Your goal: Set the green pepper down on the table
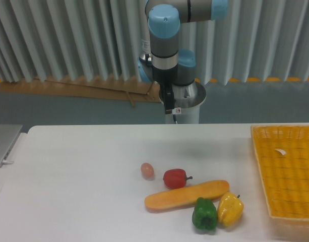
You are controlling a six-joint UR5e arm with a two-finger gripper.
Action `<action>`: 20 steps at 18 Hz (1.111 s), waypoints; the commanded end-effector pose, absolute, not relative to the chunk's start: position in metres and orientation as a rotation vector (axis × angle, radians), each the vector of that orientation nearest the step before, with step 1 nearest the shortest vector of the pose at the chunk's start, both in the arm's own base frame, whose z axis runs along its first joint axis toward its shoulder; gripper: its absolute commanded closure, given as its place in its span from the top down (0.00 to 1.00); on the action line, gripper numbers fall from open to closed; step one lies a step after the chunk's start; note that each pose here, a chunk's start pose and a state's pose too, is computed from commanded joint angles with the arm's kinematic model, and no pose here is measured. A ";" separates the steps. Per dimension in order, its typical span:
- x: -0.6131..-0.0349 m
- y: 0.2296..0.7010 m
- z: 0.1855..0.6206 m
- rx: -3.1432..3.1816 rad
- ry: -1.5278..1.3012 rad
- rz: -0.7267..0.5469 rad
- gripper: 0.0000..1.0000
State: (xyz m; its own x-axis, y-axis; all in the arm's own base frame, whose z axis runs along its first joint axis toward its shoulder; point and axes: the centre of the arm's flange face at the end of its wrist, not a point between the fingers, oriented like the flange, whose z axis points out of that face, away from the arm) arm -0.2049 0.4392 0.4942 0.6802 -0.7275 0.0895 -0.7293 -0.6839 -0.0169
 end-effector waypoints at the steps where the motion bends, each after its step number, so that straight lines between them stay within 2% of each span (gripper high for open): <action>1: -0.203 0.440 0.494 2.871 -1.247 0.148 1.00; 5: -0.197 0.449 0.497 2.963 -1.257 0.185 1.00; 20: -0.208 0.452 0.499 2.911 -1.292 0.068 1.00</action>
